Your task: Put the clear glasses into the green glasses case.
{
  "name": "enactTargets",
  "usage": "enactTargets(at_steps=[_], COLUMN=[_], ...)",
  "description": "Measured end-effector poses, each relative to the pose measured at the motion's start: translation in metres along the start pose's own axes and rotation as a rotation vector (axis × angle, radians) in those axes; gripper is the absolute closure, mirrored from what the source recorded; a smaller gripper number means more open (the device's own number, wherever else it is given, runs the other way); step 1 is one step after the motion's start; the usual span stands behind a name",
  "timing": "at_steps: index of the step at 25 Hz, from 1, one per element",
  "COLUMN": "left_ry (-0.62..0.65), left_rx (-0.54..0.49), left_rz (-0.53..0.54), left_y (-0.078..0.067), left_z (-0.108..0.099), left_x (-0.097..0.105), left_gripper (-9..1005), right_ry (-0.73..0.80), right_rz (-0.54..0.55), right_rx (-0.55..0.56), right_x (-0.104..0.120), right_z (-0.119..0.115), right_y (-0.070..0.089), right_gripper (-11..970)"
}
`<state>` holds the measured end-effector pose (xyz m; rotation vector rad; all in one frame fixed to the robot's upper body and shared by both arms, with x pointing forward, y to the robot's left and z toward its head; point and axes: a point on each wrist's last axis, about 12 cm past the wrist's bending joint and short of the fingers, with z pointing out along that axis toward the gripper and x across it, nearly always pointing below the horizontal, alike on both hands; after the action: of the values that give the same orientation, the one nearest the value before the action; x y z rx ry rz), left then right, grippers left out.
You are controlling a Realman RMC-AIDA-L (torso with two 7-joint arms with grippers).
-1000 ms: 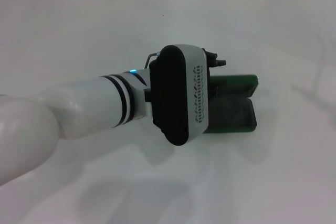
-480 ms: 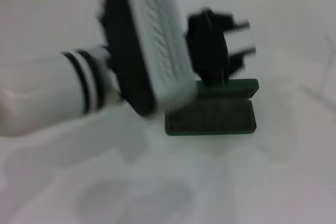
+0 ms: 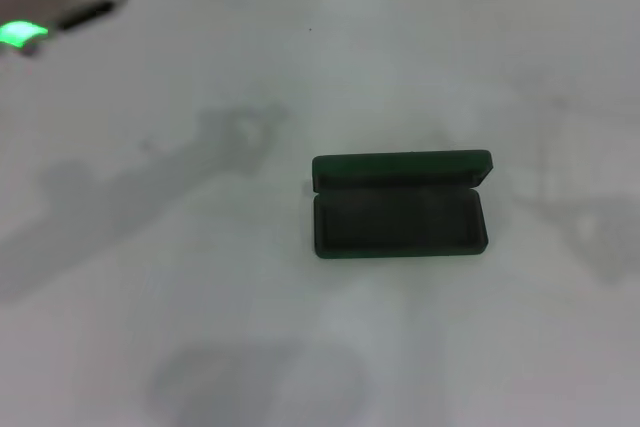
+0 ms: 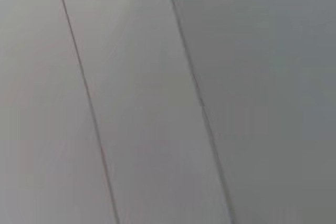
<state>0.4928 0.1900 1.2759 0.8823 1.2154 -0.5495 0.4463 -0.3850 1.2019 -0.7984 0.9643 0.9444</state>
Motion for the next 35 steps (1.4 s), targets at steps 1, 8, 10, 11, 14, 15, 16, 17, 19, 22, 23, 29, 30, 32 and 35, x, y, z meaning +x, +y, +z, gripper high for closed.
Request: enactTargets(at_steps=[1, 8, 10, 11, 14, 15, 16, 17, 19, 22, 23, 29, 30, 32, 35], left_ry=[-0.035, -0.21, -0.229, -0.231, -0.227, -0.221, -0.217, -0.208, -0.192, -0.161, -0.155, -0.15, -0.153, -0.16, -0.164], left_rx=[0.011, 0.058, 0.073, 0.083, 0.136, 0.162, 0.18, 0.198, 0.225, 0.26, 0.268, 0.298, 0.3, 0.302, 0.305], left_rz=[-0.028, -0.168, -0.19, -0.195, -0.198, -0.196, -0.196, -0.2, -0.21, -0.221, -0.223, -0.229, -0.23, -0.232, -0.229], left_y=[0.004, 0.028, 0.031, 0.032, 0.03, 0.028, 0.027, 0.025, 0.023, 0.019, 0.018, 0.016, 0.016, 0.016, 0.016], left_z=[-0.008, -0.047, -0.049, -0.049, -0.045, -0.043, -0.041, -0.04, -0.038, -0.031, -0.029, -0.019, -0.019, -0.019, -0.018], left_x=[-0.004, -0.007, -0.004, -0.003, 0.0, 0.001, 0.002, 0.004, 0.009, 0.017, 0.019, 0.024, 0.023, 0.023, 0.021], left_gripper=[860, 924, 933, 936, 943, 946, 950, 953, 960, 964, 964, 964, 964, 964, 964], right_ry=[0.028, 0.153, 0.175, 0.18, 0.178, 0.174, 0.167, 0.16, 0.145, 0.125, 0.121, 0.157, 0.167, 0.19, 0.211], right_rz=[0.024, 0.124, 0.143, 0.153, 0.176, 0.18, 0.182, 0.183, 0.181, 0.177, 0.178, 0.167, 0.162, 0.152, 0.136], right_rx=[-0.046, -0.332, -0.398, -0.422, -0.474, -0.485, -0.495, -0.505, -0.523, -0.535, -0.54, -0.581, -0.582, -0.585, -0.58], right_x=[0.006, 0.037, 0.044, 0.047, 0.057, 0.059, 0.061, 0.062, 0.064, 0.067, 0.068, 0.08, 0.082, 0.088, 0.094], right_z=[0.009, 0.065, 0.08, 0.086, 0.105, 0.111, 0.116, 0.121, 0.131, 0.145, 0.15, 0.18, 0.184, 0.192, 0.197], right_y=[-0.002, -0.008, -0.008, -0.008, -0.008, -0.009, -0.01, -0.011, -0.014, -0.019, -0.02, -0.023, -0.022, -0.021, -0.02], right_gripper=[900, 901, 901, 901, 901, 901, 901, 901, 901, 901, 901, 901, 901, 901, 901])
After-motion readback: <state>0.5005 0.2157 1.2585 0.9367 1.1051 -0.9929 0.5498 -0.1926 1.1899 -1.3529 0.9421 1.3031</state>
